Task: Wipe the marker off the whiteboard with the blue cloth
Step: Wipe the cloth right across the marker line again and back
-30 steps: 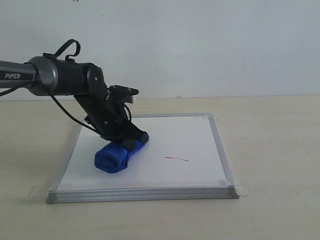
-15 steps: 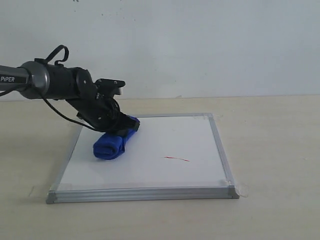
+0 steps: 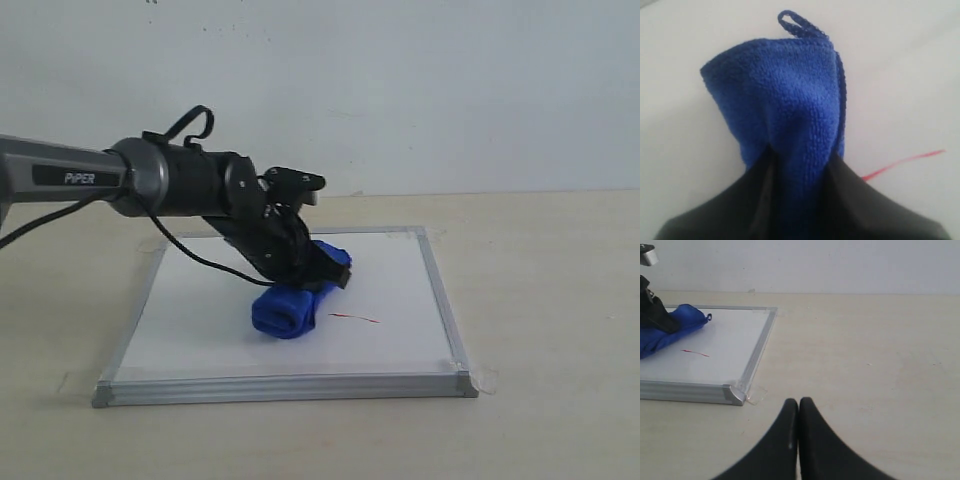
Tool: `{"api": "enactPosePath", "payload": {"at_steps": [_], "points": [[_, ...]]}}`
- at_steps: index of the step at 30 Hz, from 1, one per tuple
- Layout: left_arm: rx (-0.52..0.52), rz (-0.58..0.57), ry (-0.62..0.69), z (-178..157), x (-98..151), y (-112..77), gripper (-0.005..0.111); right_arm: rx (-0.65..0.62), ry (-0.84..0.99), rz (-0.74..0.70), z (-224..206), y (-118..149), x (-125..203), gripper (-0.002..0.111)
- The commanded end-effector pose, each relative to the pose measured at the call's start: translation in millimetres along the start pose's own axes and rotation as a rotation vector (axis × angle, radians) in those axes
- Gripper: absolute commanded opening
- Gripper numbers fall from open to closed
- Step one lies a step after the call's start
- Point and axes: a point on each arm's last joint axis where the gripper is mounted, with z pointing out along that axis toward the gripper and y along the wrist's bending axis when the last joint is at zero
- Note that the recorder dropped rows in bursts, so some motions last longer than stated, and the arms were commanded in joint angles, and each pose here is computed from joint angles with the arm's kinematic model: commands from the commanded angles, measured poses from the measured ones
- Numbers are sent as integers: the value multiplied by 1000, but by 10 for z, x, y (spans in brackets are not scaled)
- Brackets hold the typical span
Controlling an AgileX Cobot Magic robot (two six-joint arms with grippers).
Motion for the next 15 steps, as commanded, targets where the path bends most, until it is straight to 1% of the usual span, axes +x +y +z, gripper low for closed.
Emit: {"api": "enactPosePath", "payload": {"at_steps": [1, 2, 4, 6, 10, 14, 15], "points": [[37, 72, 3, -13, -12, -345, 4, 2, -13, 0, -3, -1, -10, 0], [41, 85, 2, -19, -15, -378, 4, 2, -13, 0, -3, -1, -10, 0], [23, 125, 2, -37, -25, -365, 4, 2, -13, 0, -3, -1, -10, 0], [-18, 118, 8, -59, -35, -249, 4, 2, -13, 0, -3, -1, -10, 0], [-104, -6, 30, -150, -53, 159, 4, 2, -13, 0, -3, -1, -10, 0], [-190, -125, 82, -234, 18, 578, 4, 2, -13, 0, -3, -1, -10, 0], [-199, -131, 95, -238, 42, 640, 4, 2, -13, 0, -3, -1, -10, 0]]}}
